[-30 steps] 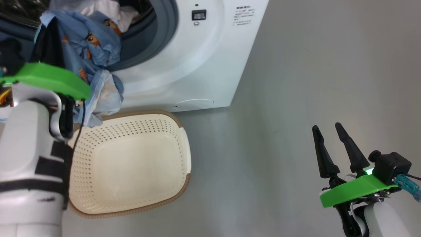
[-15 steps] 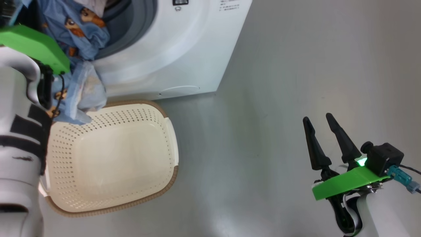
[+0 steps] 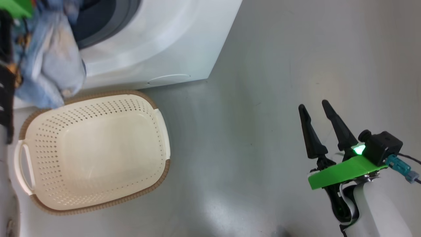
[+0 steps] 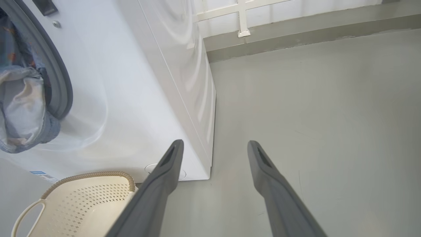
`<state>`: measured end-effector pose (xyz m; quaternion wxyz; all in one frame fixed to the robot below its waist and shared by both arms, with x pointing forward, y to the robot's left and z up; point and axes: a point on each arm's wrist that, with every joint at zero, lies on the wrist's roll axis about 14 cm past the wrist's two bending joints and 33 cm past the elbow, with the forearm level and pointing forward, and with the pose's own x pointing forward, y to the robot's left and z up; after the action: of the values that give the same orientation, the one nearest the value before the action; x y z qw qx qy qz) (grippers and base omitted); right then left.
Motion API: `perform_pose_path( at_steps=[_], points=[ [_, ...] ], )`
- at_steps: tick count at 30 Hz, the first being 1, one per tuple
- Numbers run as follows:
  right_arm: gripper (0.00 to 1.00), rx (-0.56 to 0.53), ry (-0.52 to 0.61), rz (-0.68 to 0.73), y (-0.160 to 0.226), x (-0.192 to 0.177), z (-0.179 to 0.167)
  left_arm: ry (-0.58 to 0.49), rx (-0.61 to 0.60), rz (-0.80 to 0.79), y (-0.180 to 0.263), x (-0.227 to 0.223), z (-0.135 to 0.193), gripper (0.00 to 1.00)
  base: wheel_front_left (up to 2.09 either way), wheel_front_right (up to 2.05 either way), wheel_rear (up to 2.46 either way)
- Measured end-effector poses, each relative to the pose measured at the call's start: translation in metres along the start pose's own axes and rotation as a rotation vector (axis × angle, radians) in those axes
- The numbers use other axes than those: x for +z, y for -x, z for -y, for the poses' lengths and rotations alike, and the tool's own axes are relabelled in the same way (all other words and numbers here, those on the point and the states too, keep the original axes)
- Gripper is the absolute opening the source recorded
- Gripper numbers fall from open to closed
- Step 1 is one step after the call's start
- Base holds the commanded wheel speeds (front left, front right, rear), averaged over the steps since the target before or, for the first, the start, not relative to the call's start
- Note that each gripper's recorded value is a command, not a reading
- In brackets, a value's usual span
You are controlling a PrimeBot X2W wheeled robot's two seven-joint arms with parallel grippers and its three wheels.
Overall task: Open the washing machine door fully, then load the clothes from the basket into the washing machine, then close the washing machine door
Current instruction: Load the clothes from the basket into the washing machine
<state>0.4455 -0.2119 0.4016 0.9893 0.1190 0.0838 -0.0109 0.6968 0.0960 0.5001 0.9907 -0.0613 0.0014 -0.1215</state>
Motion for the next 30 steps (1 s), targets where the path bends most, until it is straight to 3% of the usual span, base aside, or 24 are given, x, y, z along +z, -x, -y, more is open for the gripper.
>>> perform_pose_path(
  at_steps=[6,10,13,15,17,18,19,30],
  points=[
    [1.0,0.001,0.001,0.002,-0.007,-0.001,0.0,0.015,0.018,0.195,-0.009,0.051,-0.003,0.0,0.0,0.0,0.0],
    [1.0,0.002,0.002,0.0,-0.009,-0.003,0.0,0.019,0.029,0.224,-0.005,0.052,-0.006,0.0,0.0,0.0,0.0],
    [1.0,0.005,0.0,0.001,-0.01,-0.002,-0.001,0.021,0.022,0.141,-0.001,0.023,-0.004,0.0,0.0,0.0,0.0],
    [1.0,0.006,0.0,0.002,-0.01,-0.002,-0.001,0.027,0.03,0.107,0.002,0.011,-0.006,0.18,0.0,0.0,0.0],
    [1.0,0.008,-0.001,0.002,-0.01,-0.002,-0.002,0.029,0.029,0.08,0.003,0.003,-0.008,0.45,0.0,0.0,0.0],
    [1.0,0.009,-0.001,0.001,-0.011,-0.002,-0.002,0.024,0.031,0.069,0.004,0.0,-0.009,0.69,0.0,0.0,0.0],
    [1.0,0.011,-0.002,0.002,-0.011,-0.002,-0.003,0.028,0.037,0.056,0.005,-0.004,-0.01,1.0,0.0,0.0,0.0],
    [1.0,0.022,-0.004,0.009,-0.012,0.0,-0.007,0.033,0.032,-0.047,0.015,-0.033,-0.007,1.0,0.0,0.0,0.0]
  ],
)
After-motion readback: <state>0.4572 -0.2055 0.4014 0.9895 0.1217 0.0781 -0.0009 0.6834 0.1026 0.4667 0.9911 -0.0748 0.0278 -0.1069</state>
